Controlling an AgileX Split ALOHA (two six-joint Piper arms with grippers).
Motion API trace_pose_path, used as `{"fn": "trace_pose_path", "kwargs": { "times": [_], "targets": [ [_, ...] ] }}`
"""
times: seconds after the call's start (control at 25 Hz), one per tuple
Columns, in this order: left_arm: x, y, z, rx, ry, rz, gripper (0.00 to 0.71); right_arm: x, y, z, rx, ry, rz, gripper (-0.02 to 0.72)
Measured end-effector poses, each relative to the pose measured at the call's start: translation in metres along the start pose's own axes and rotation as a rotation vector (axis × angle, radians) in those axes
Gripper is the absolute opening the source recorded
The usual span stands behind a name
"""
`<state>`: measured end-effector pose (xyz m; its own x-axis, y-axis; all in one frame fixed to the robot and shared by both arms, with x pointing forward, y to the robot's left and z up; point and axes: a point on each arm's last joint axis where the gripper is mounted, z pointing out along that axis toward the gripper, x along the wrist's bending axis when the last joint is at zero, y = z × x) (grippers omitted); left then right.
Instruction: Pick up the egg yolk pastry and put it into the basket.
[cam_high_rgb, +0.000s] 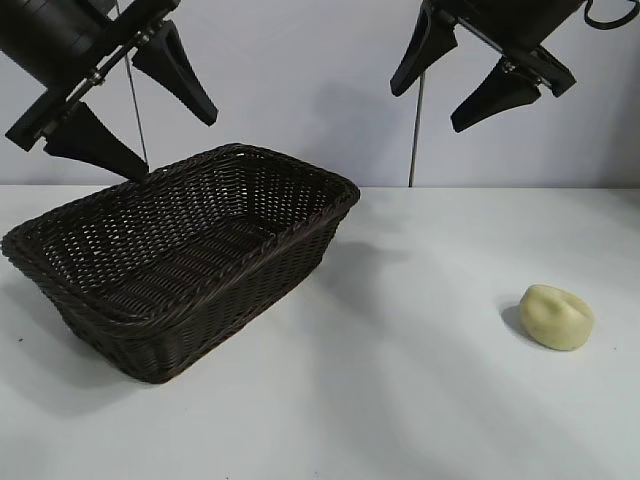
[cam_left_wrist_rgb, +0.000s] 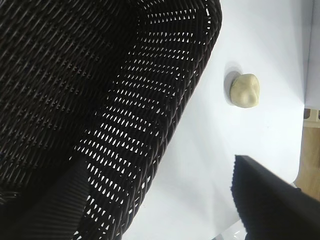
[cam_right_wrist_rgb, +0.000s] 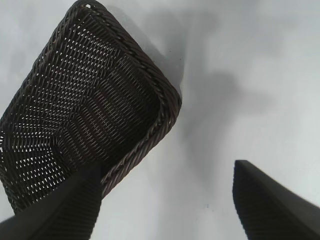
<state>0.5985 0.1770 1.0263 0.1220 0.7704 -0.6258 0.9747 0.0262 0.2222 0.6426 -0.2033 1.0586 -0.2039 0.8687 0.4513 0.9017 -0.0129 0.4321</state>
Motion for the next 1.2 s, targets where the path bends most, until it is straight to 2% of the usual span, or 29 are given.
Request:
{"fn": "trace_pose_path", "kwargs": {
  "times": [0.92, 1.2],
  "targets": [
    [0.0000, 0.0000, 0.0000, 0.000, 0.000, 0.000, 0.571, -0.0002, -0.0002, 0.0000, 0.002, -0.002, -0.002, 0.529],
    [-0.0001, 0.0037, -0.0001, -0.041, -0.001, -0.007, 0.571, -0.0015, -0.0005, 0.0000, 0.006, -0.016, -0.012, 0.529]
  ]
}}
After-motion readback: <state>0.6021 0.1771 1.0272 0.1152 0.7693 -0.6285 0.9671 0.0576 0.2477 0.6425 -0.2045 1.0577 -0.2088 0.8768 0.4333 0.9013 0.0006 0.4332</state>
